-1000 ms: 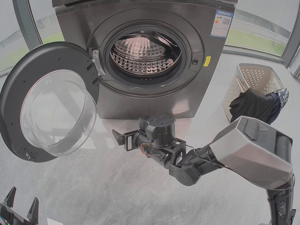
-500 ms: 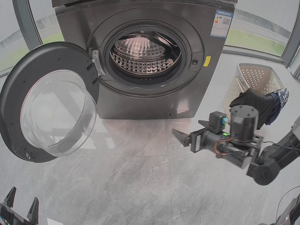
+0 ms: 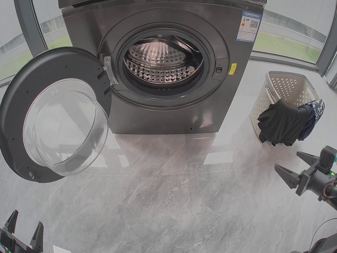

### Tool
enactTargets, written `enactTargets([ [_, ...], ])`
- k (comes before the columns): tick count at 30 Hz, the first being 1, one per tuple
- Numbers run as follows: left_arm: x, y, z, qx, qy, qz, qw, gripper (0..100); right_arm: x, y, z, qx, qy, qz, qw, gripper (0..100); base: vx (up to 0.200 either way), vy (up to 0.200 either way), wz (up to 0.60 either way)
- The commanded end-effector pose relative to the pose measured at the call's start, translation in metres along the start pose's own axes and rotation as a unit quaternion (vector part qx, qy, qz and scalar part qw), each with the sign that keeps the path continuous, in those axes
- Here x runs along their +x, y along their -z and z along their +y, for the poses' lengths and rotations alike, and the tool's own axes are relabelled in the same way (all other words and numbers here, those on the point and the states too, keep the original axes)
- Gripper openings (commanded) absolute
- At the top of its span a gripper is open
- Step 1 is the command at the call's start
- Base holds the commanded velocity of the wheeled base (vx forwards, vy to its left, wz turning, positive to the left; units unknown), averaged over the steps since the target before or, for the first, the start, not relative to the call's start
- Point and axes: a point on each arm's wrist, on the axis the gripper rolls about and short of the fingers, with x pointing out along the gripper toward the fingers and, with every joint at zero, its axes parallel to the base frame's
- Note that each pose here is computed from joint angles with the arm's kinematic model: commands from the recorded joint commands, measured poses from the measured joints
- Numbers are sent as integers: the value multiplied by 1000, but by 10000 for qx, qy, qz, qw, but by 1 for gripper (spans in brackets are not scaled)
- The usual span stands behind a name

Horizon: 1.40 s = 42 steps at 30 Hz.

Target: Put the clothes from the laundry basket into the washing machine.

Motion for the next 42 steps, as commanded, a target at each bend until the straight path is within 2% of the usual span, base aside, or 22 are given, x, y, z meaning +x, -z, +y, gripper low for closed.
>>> enactTargets([
  [1,0,5,0,0,-2,35,10000,100,-135,94,-18,6,1217,-726,9899,100,0,0,0],
  [5,0,5,0,0,-2,35,10000,100,-138,104,-16,40,1686,-793,9825,100,0,0,0],
  [9,0,5,0,0,-2,35,10000,100,-140,108,-15,83,1696,-870,9816,100,0,0,0],
  [13,0,5,0,0,-2,35,10000,100,-144,110,-12,105,1810,-1105,9772,100,0,0,0],
  [15,0,5,0,0,-2,35,10000,100,-144,111,-10,307,1456,-1206,9815,100,0,0,0],
  [16,0,5,0,0,-2,35,10000,100,-144,111,-10,307,1456,-1206,9815,100,0,0,0],
  [17,0,5,0,0,-2,35,10000,100,-144,110,-10,444,1393,-1225,9816,100,0,0,0],
  [20,0,5,0,0,-2,35,10000,100,-144,111,-10,308,1442,-1183,9820,100,0,0,0],
  [22,0,5,0,0,-2,35,10000,100,-144,111,-11,41,1695,-1126,9791,100,0,-200,0],
  [23,0,5,0,0,-2,35,10000,100,-144,111,-11,-47,1728,-1110,9787,100,0,-200,0],
  [24,0,5,0,0,-2,35,10000,100,-144,111,-11,-240,1765,-1075,9781,100,0,-200,0],
  [25,0,5,0,0,-2,35,10000,100,-144,111,-11,-263,1752,-1064,9784,100,0,-200,0],
  [27,0,5,0,0,-2,35,10000,100,-145,111,-11,-228,1884,-1025,9765,100,0,-200,0],
  [28,0,5,0,0,-2,35,10000,100,-146,111,-12,-169,2127,-947,9724,100,0,-200,0],
  [30,0,5,0,0,-2,35,10000,100,-147,111,-14,113,2505,-951,9634,100,0,-200,0],
  [31,0,5,0,0,-10,34,10000,100,-147,112,-14,181,2506,-953,9632,100,0,-200,0],
  [33,0,5,0,0,-10,34,10000,100,-147,112,-13,191,2295,-968,9683,100,0,-200,0],
  [34,0,5,0,0,-2,35,10000,100,-146,112,-12,182,2131,-976,9720,100,0,-200,0],
  [35,0,5,0,0,-2,35,10000,100,-145,113,-11,271,1836,-973,9778,100,0,-200,0],
  [36,0,5,0,0,-10,34,10000,100,-143,116,-11,227,1607,-910,9825,100,0,-200,0],
  [37,0,5,0,0,-10,34,10000,100,-142,117,-10,74,1370,-864,9868,100,0,-200,0],
  [42,0,5,0,0,-10,34,10000,100,-142,117,-10,-62,1420,-859,9861,100,0,-200,0],
])
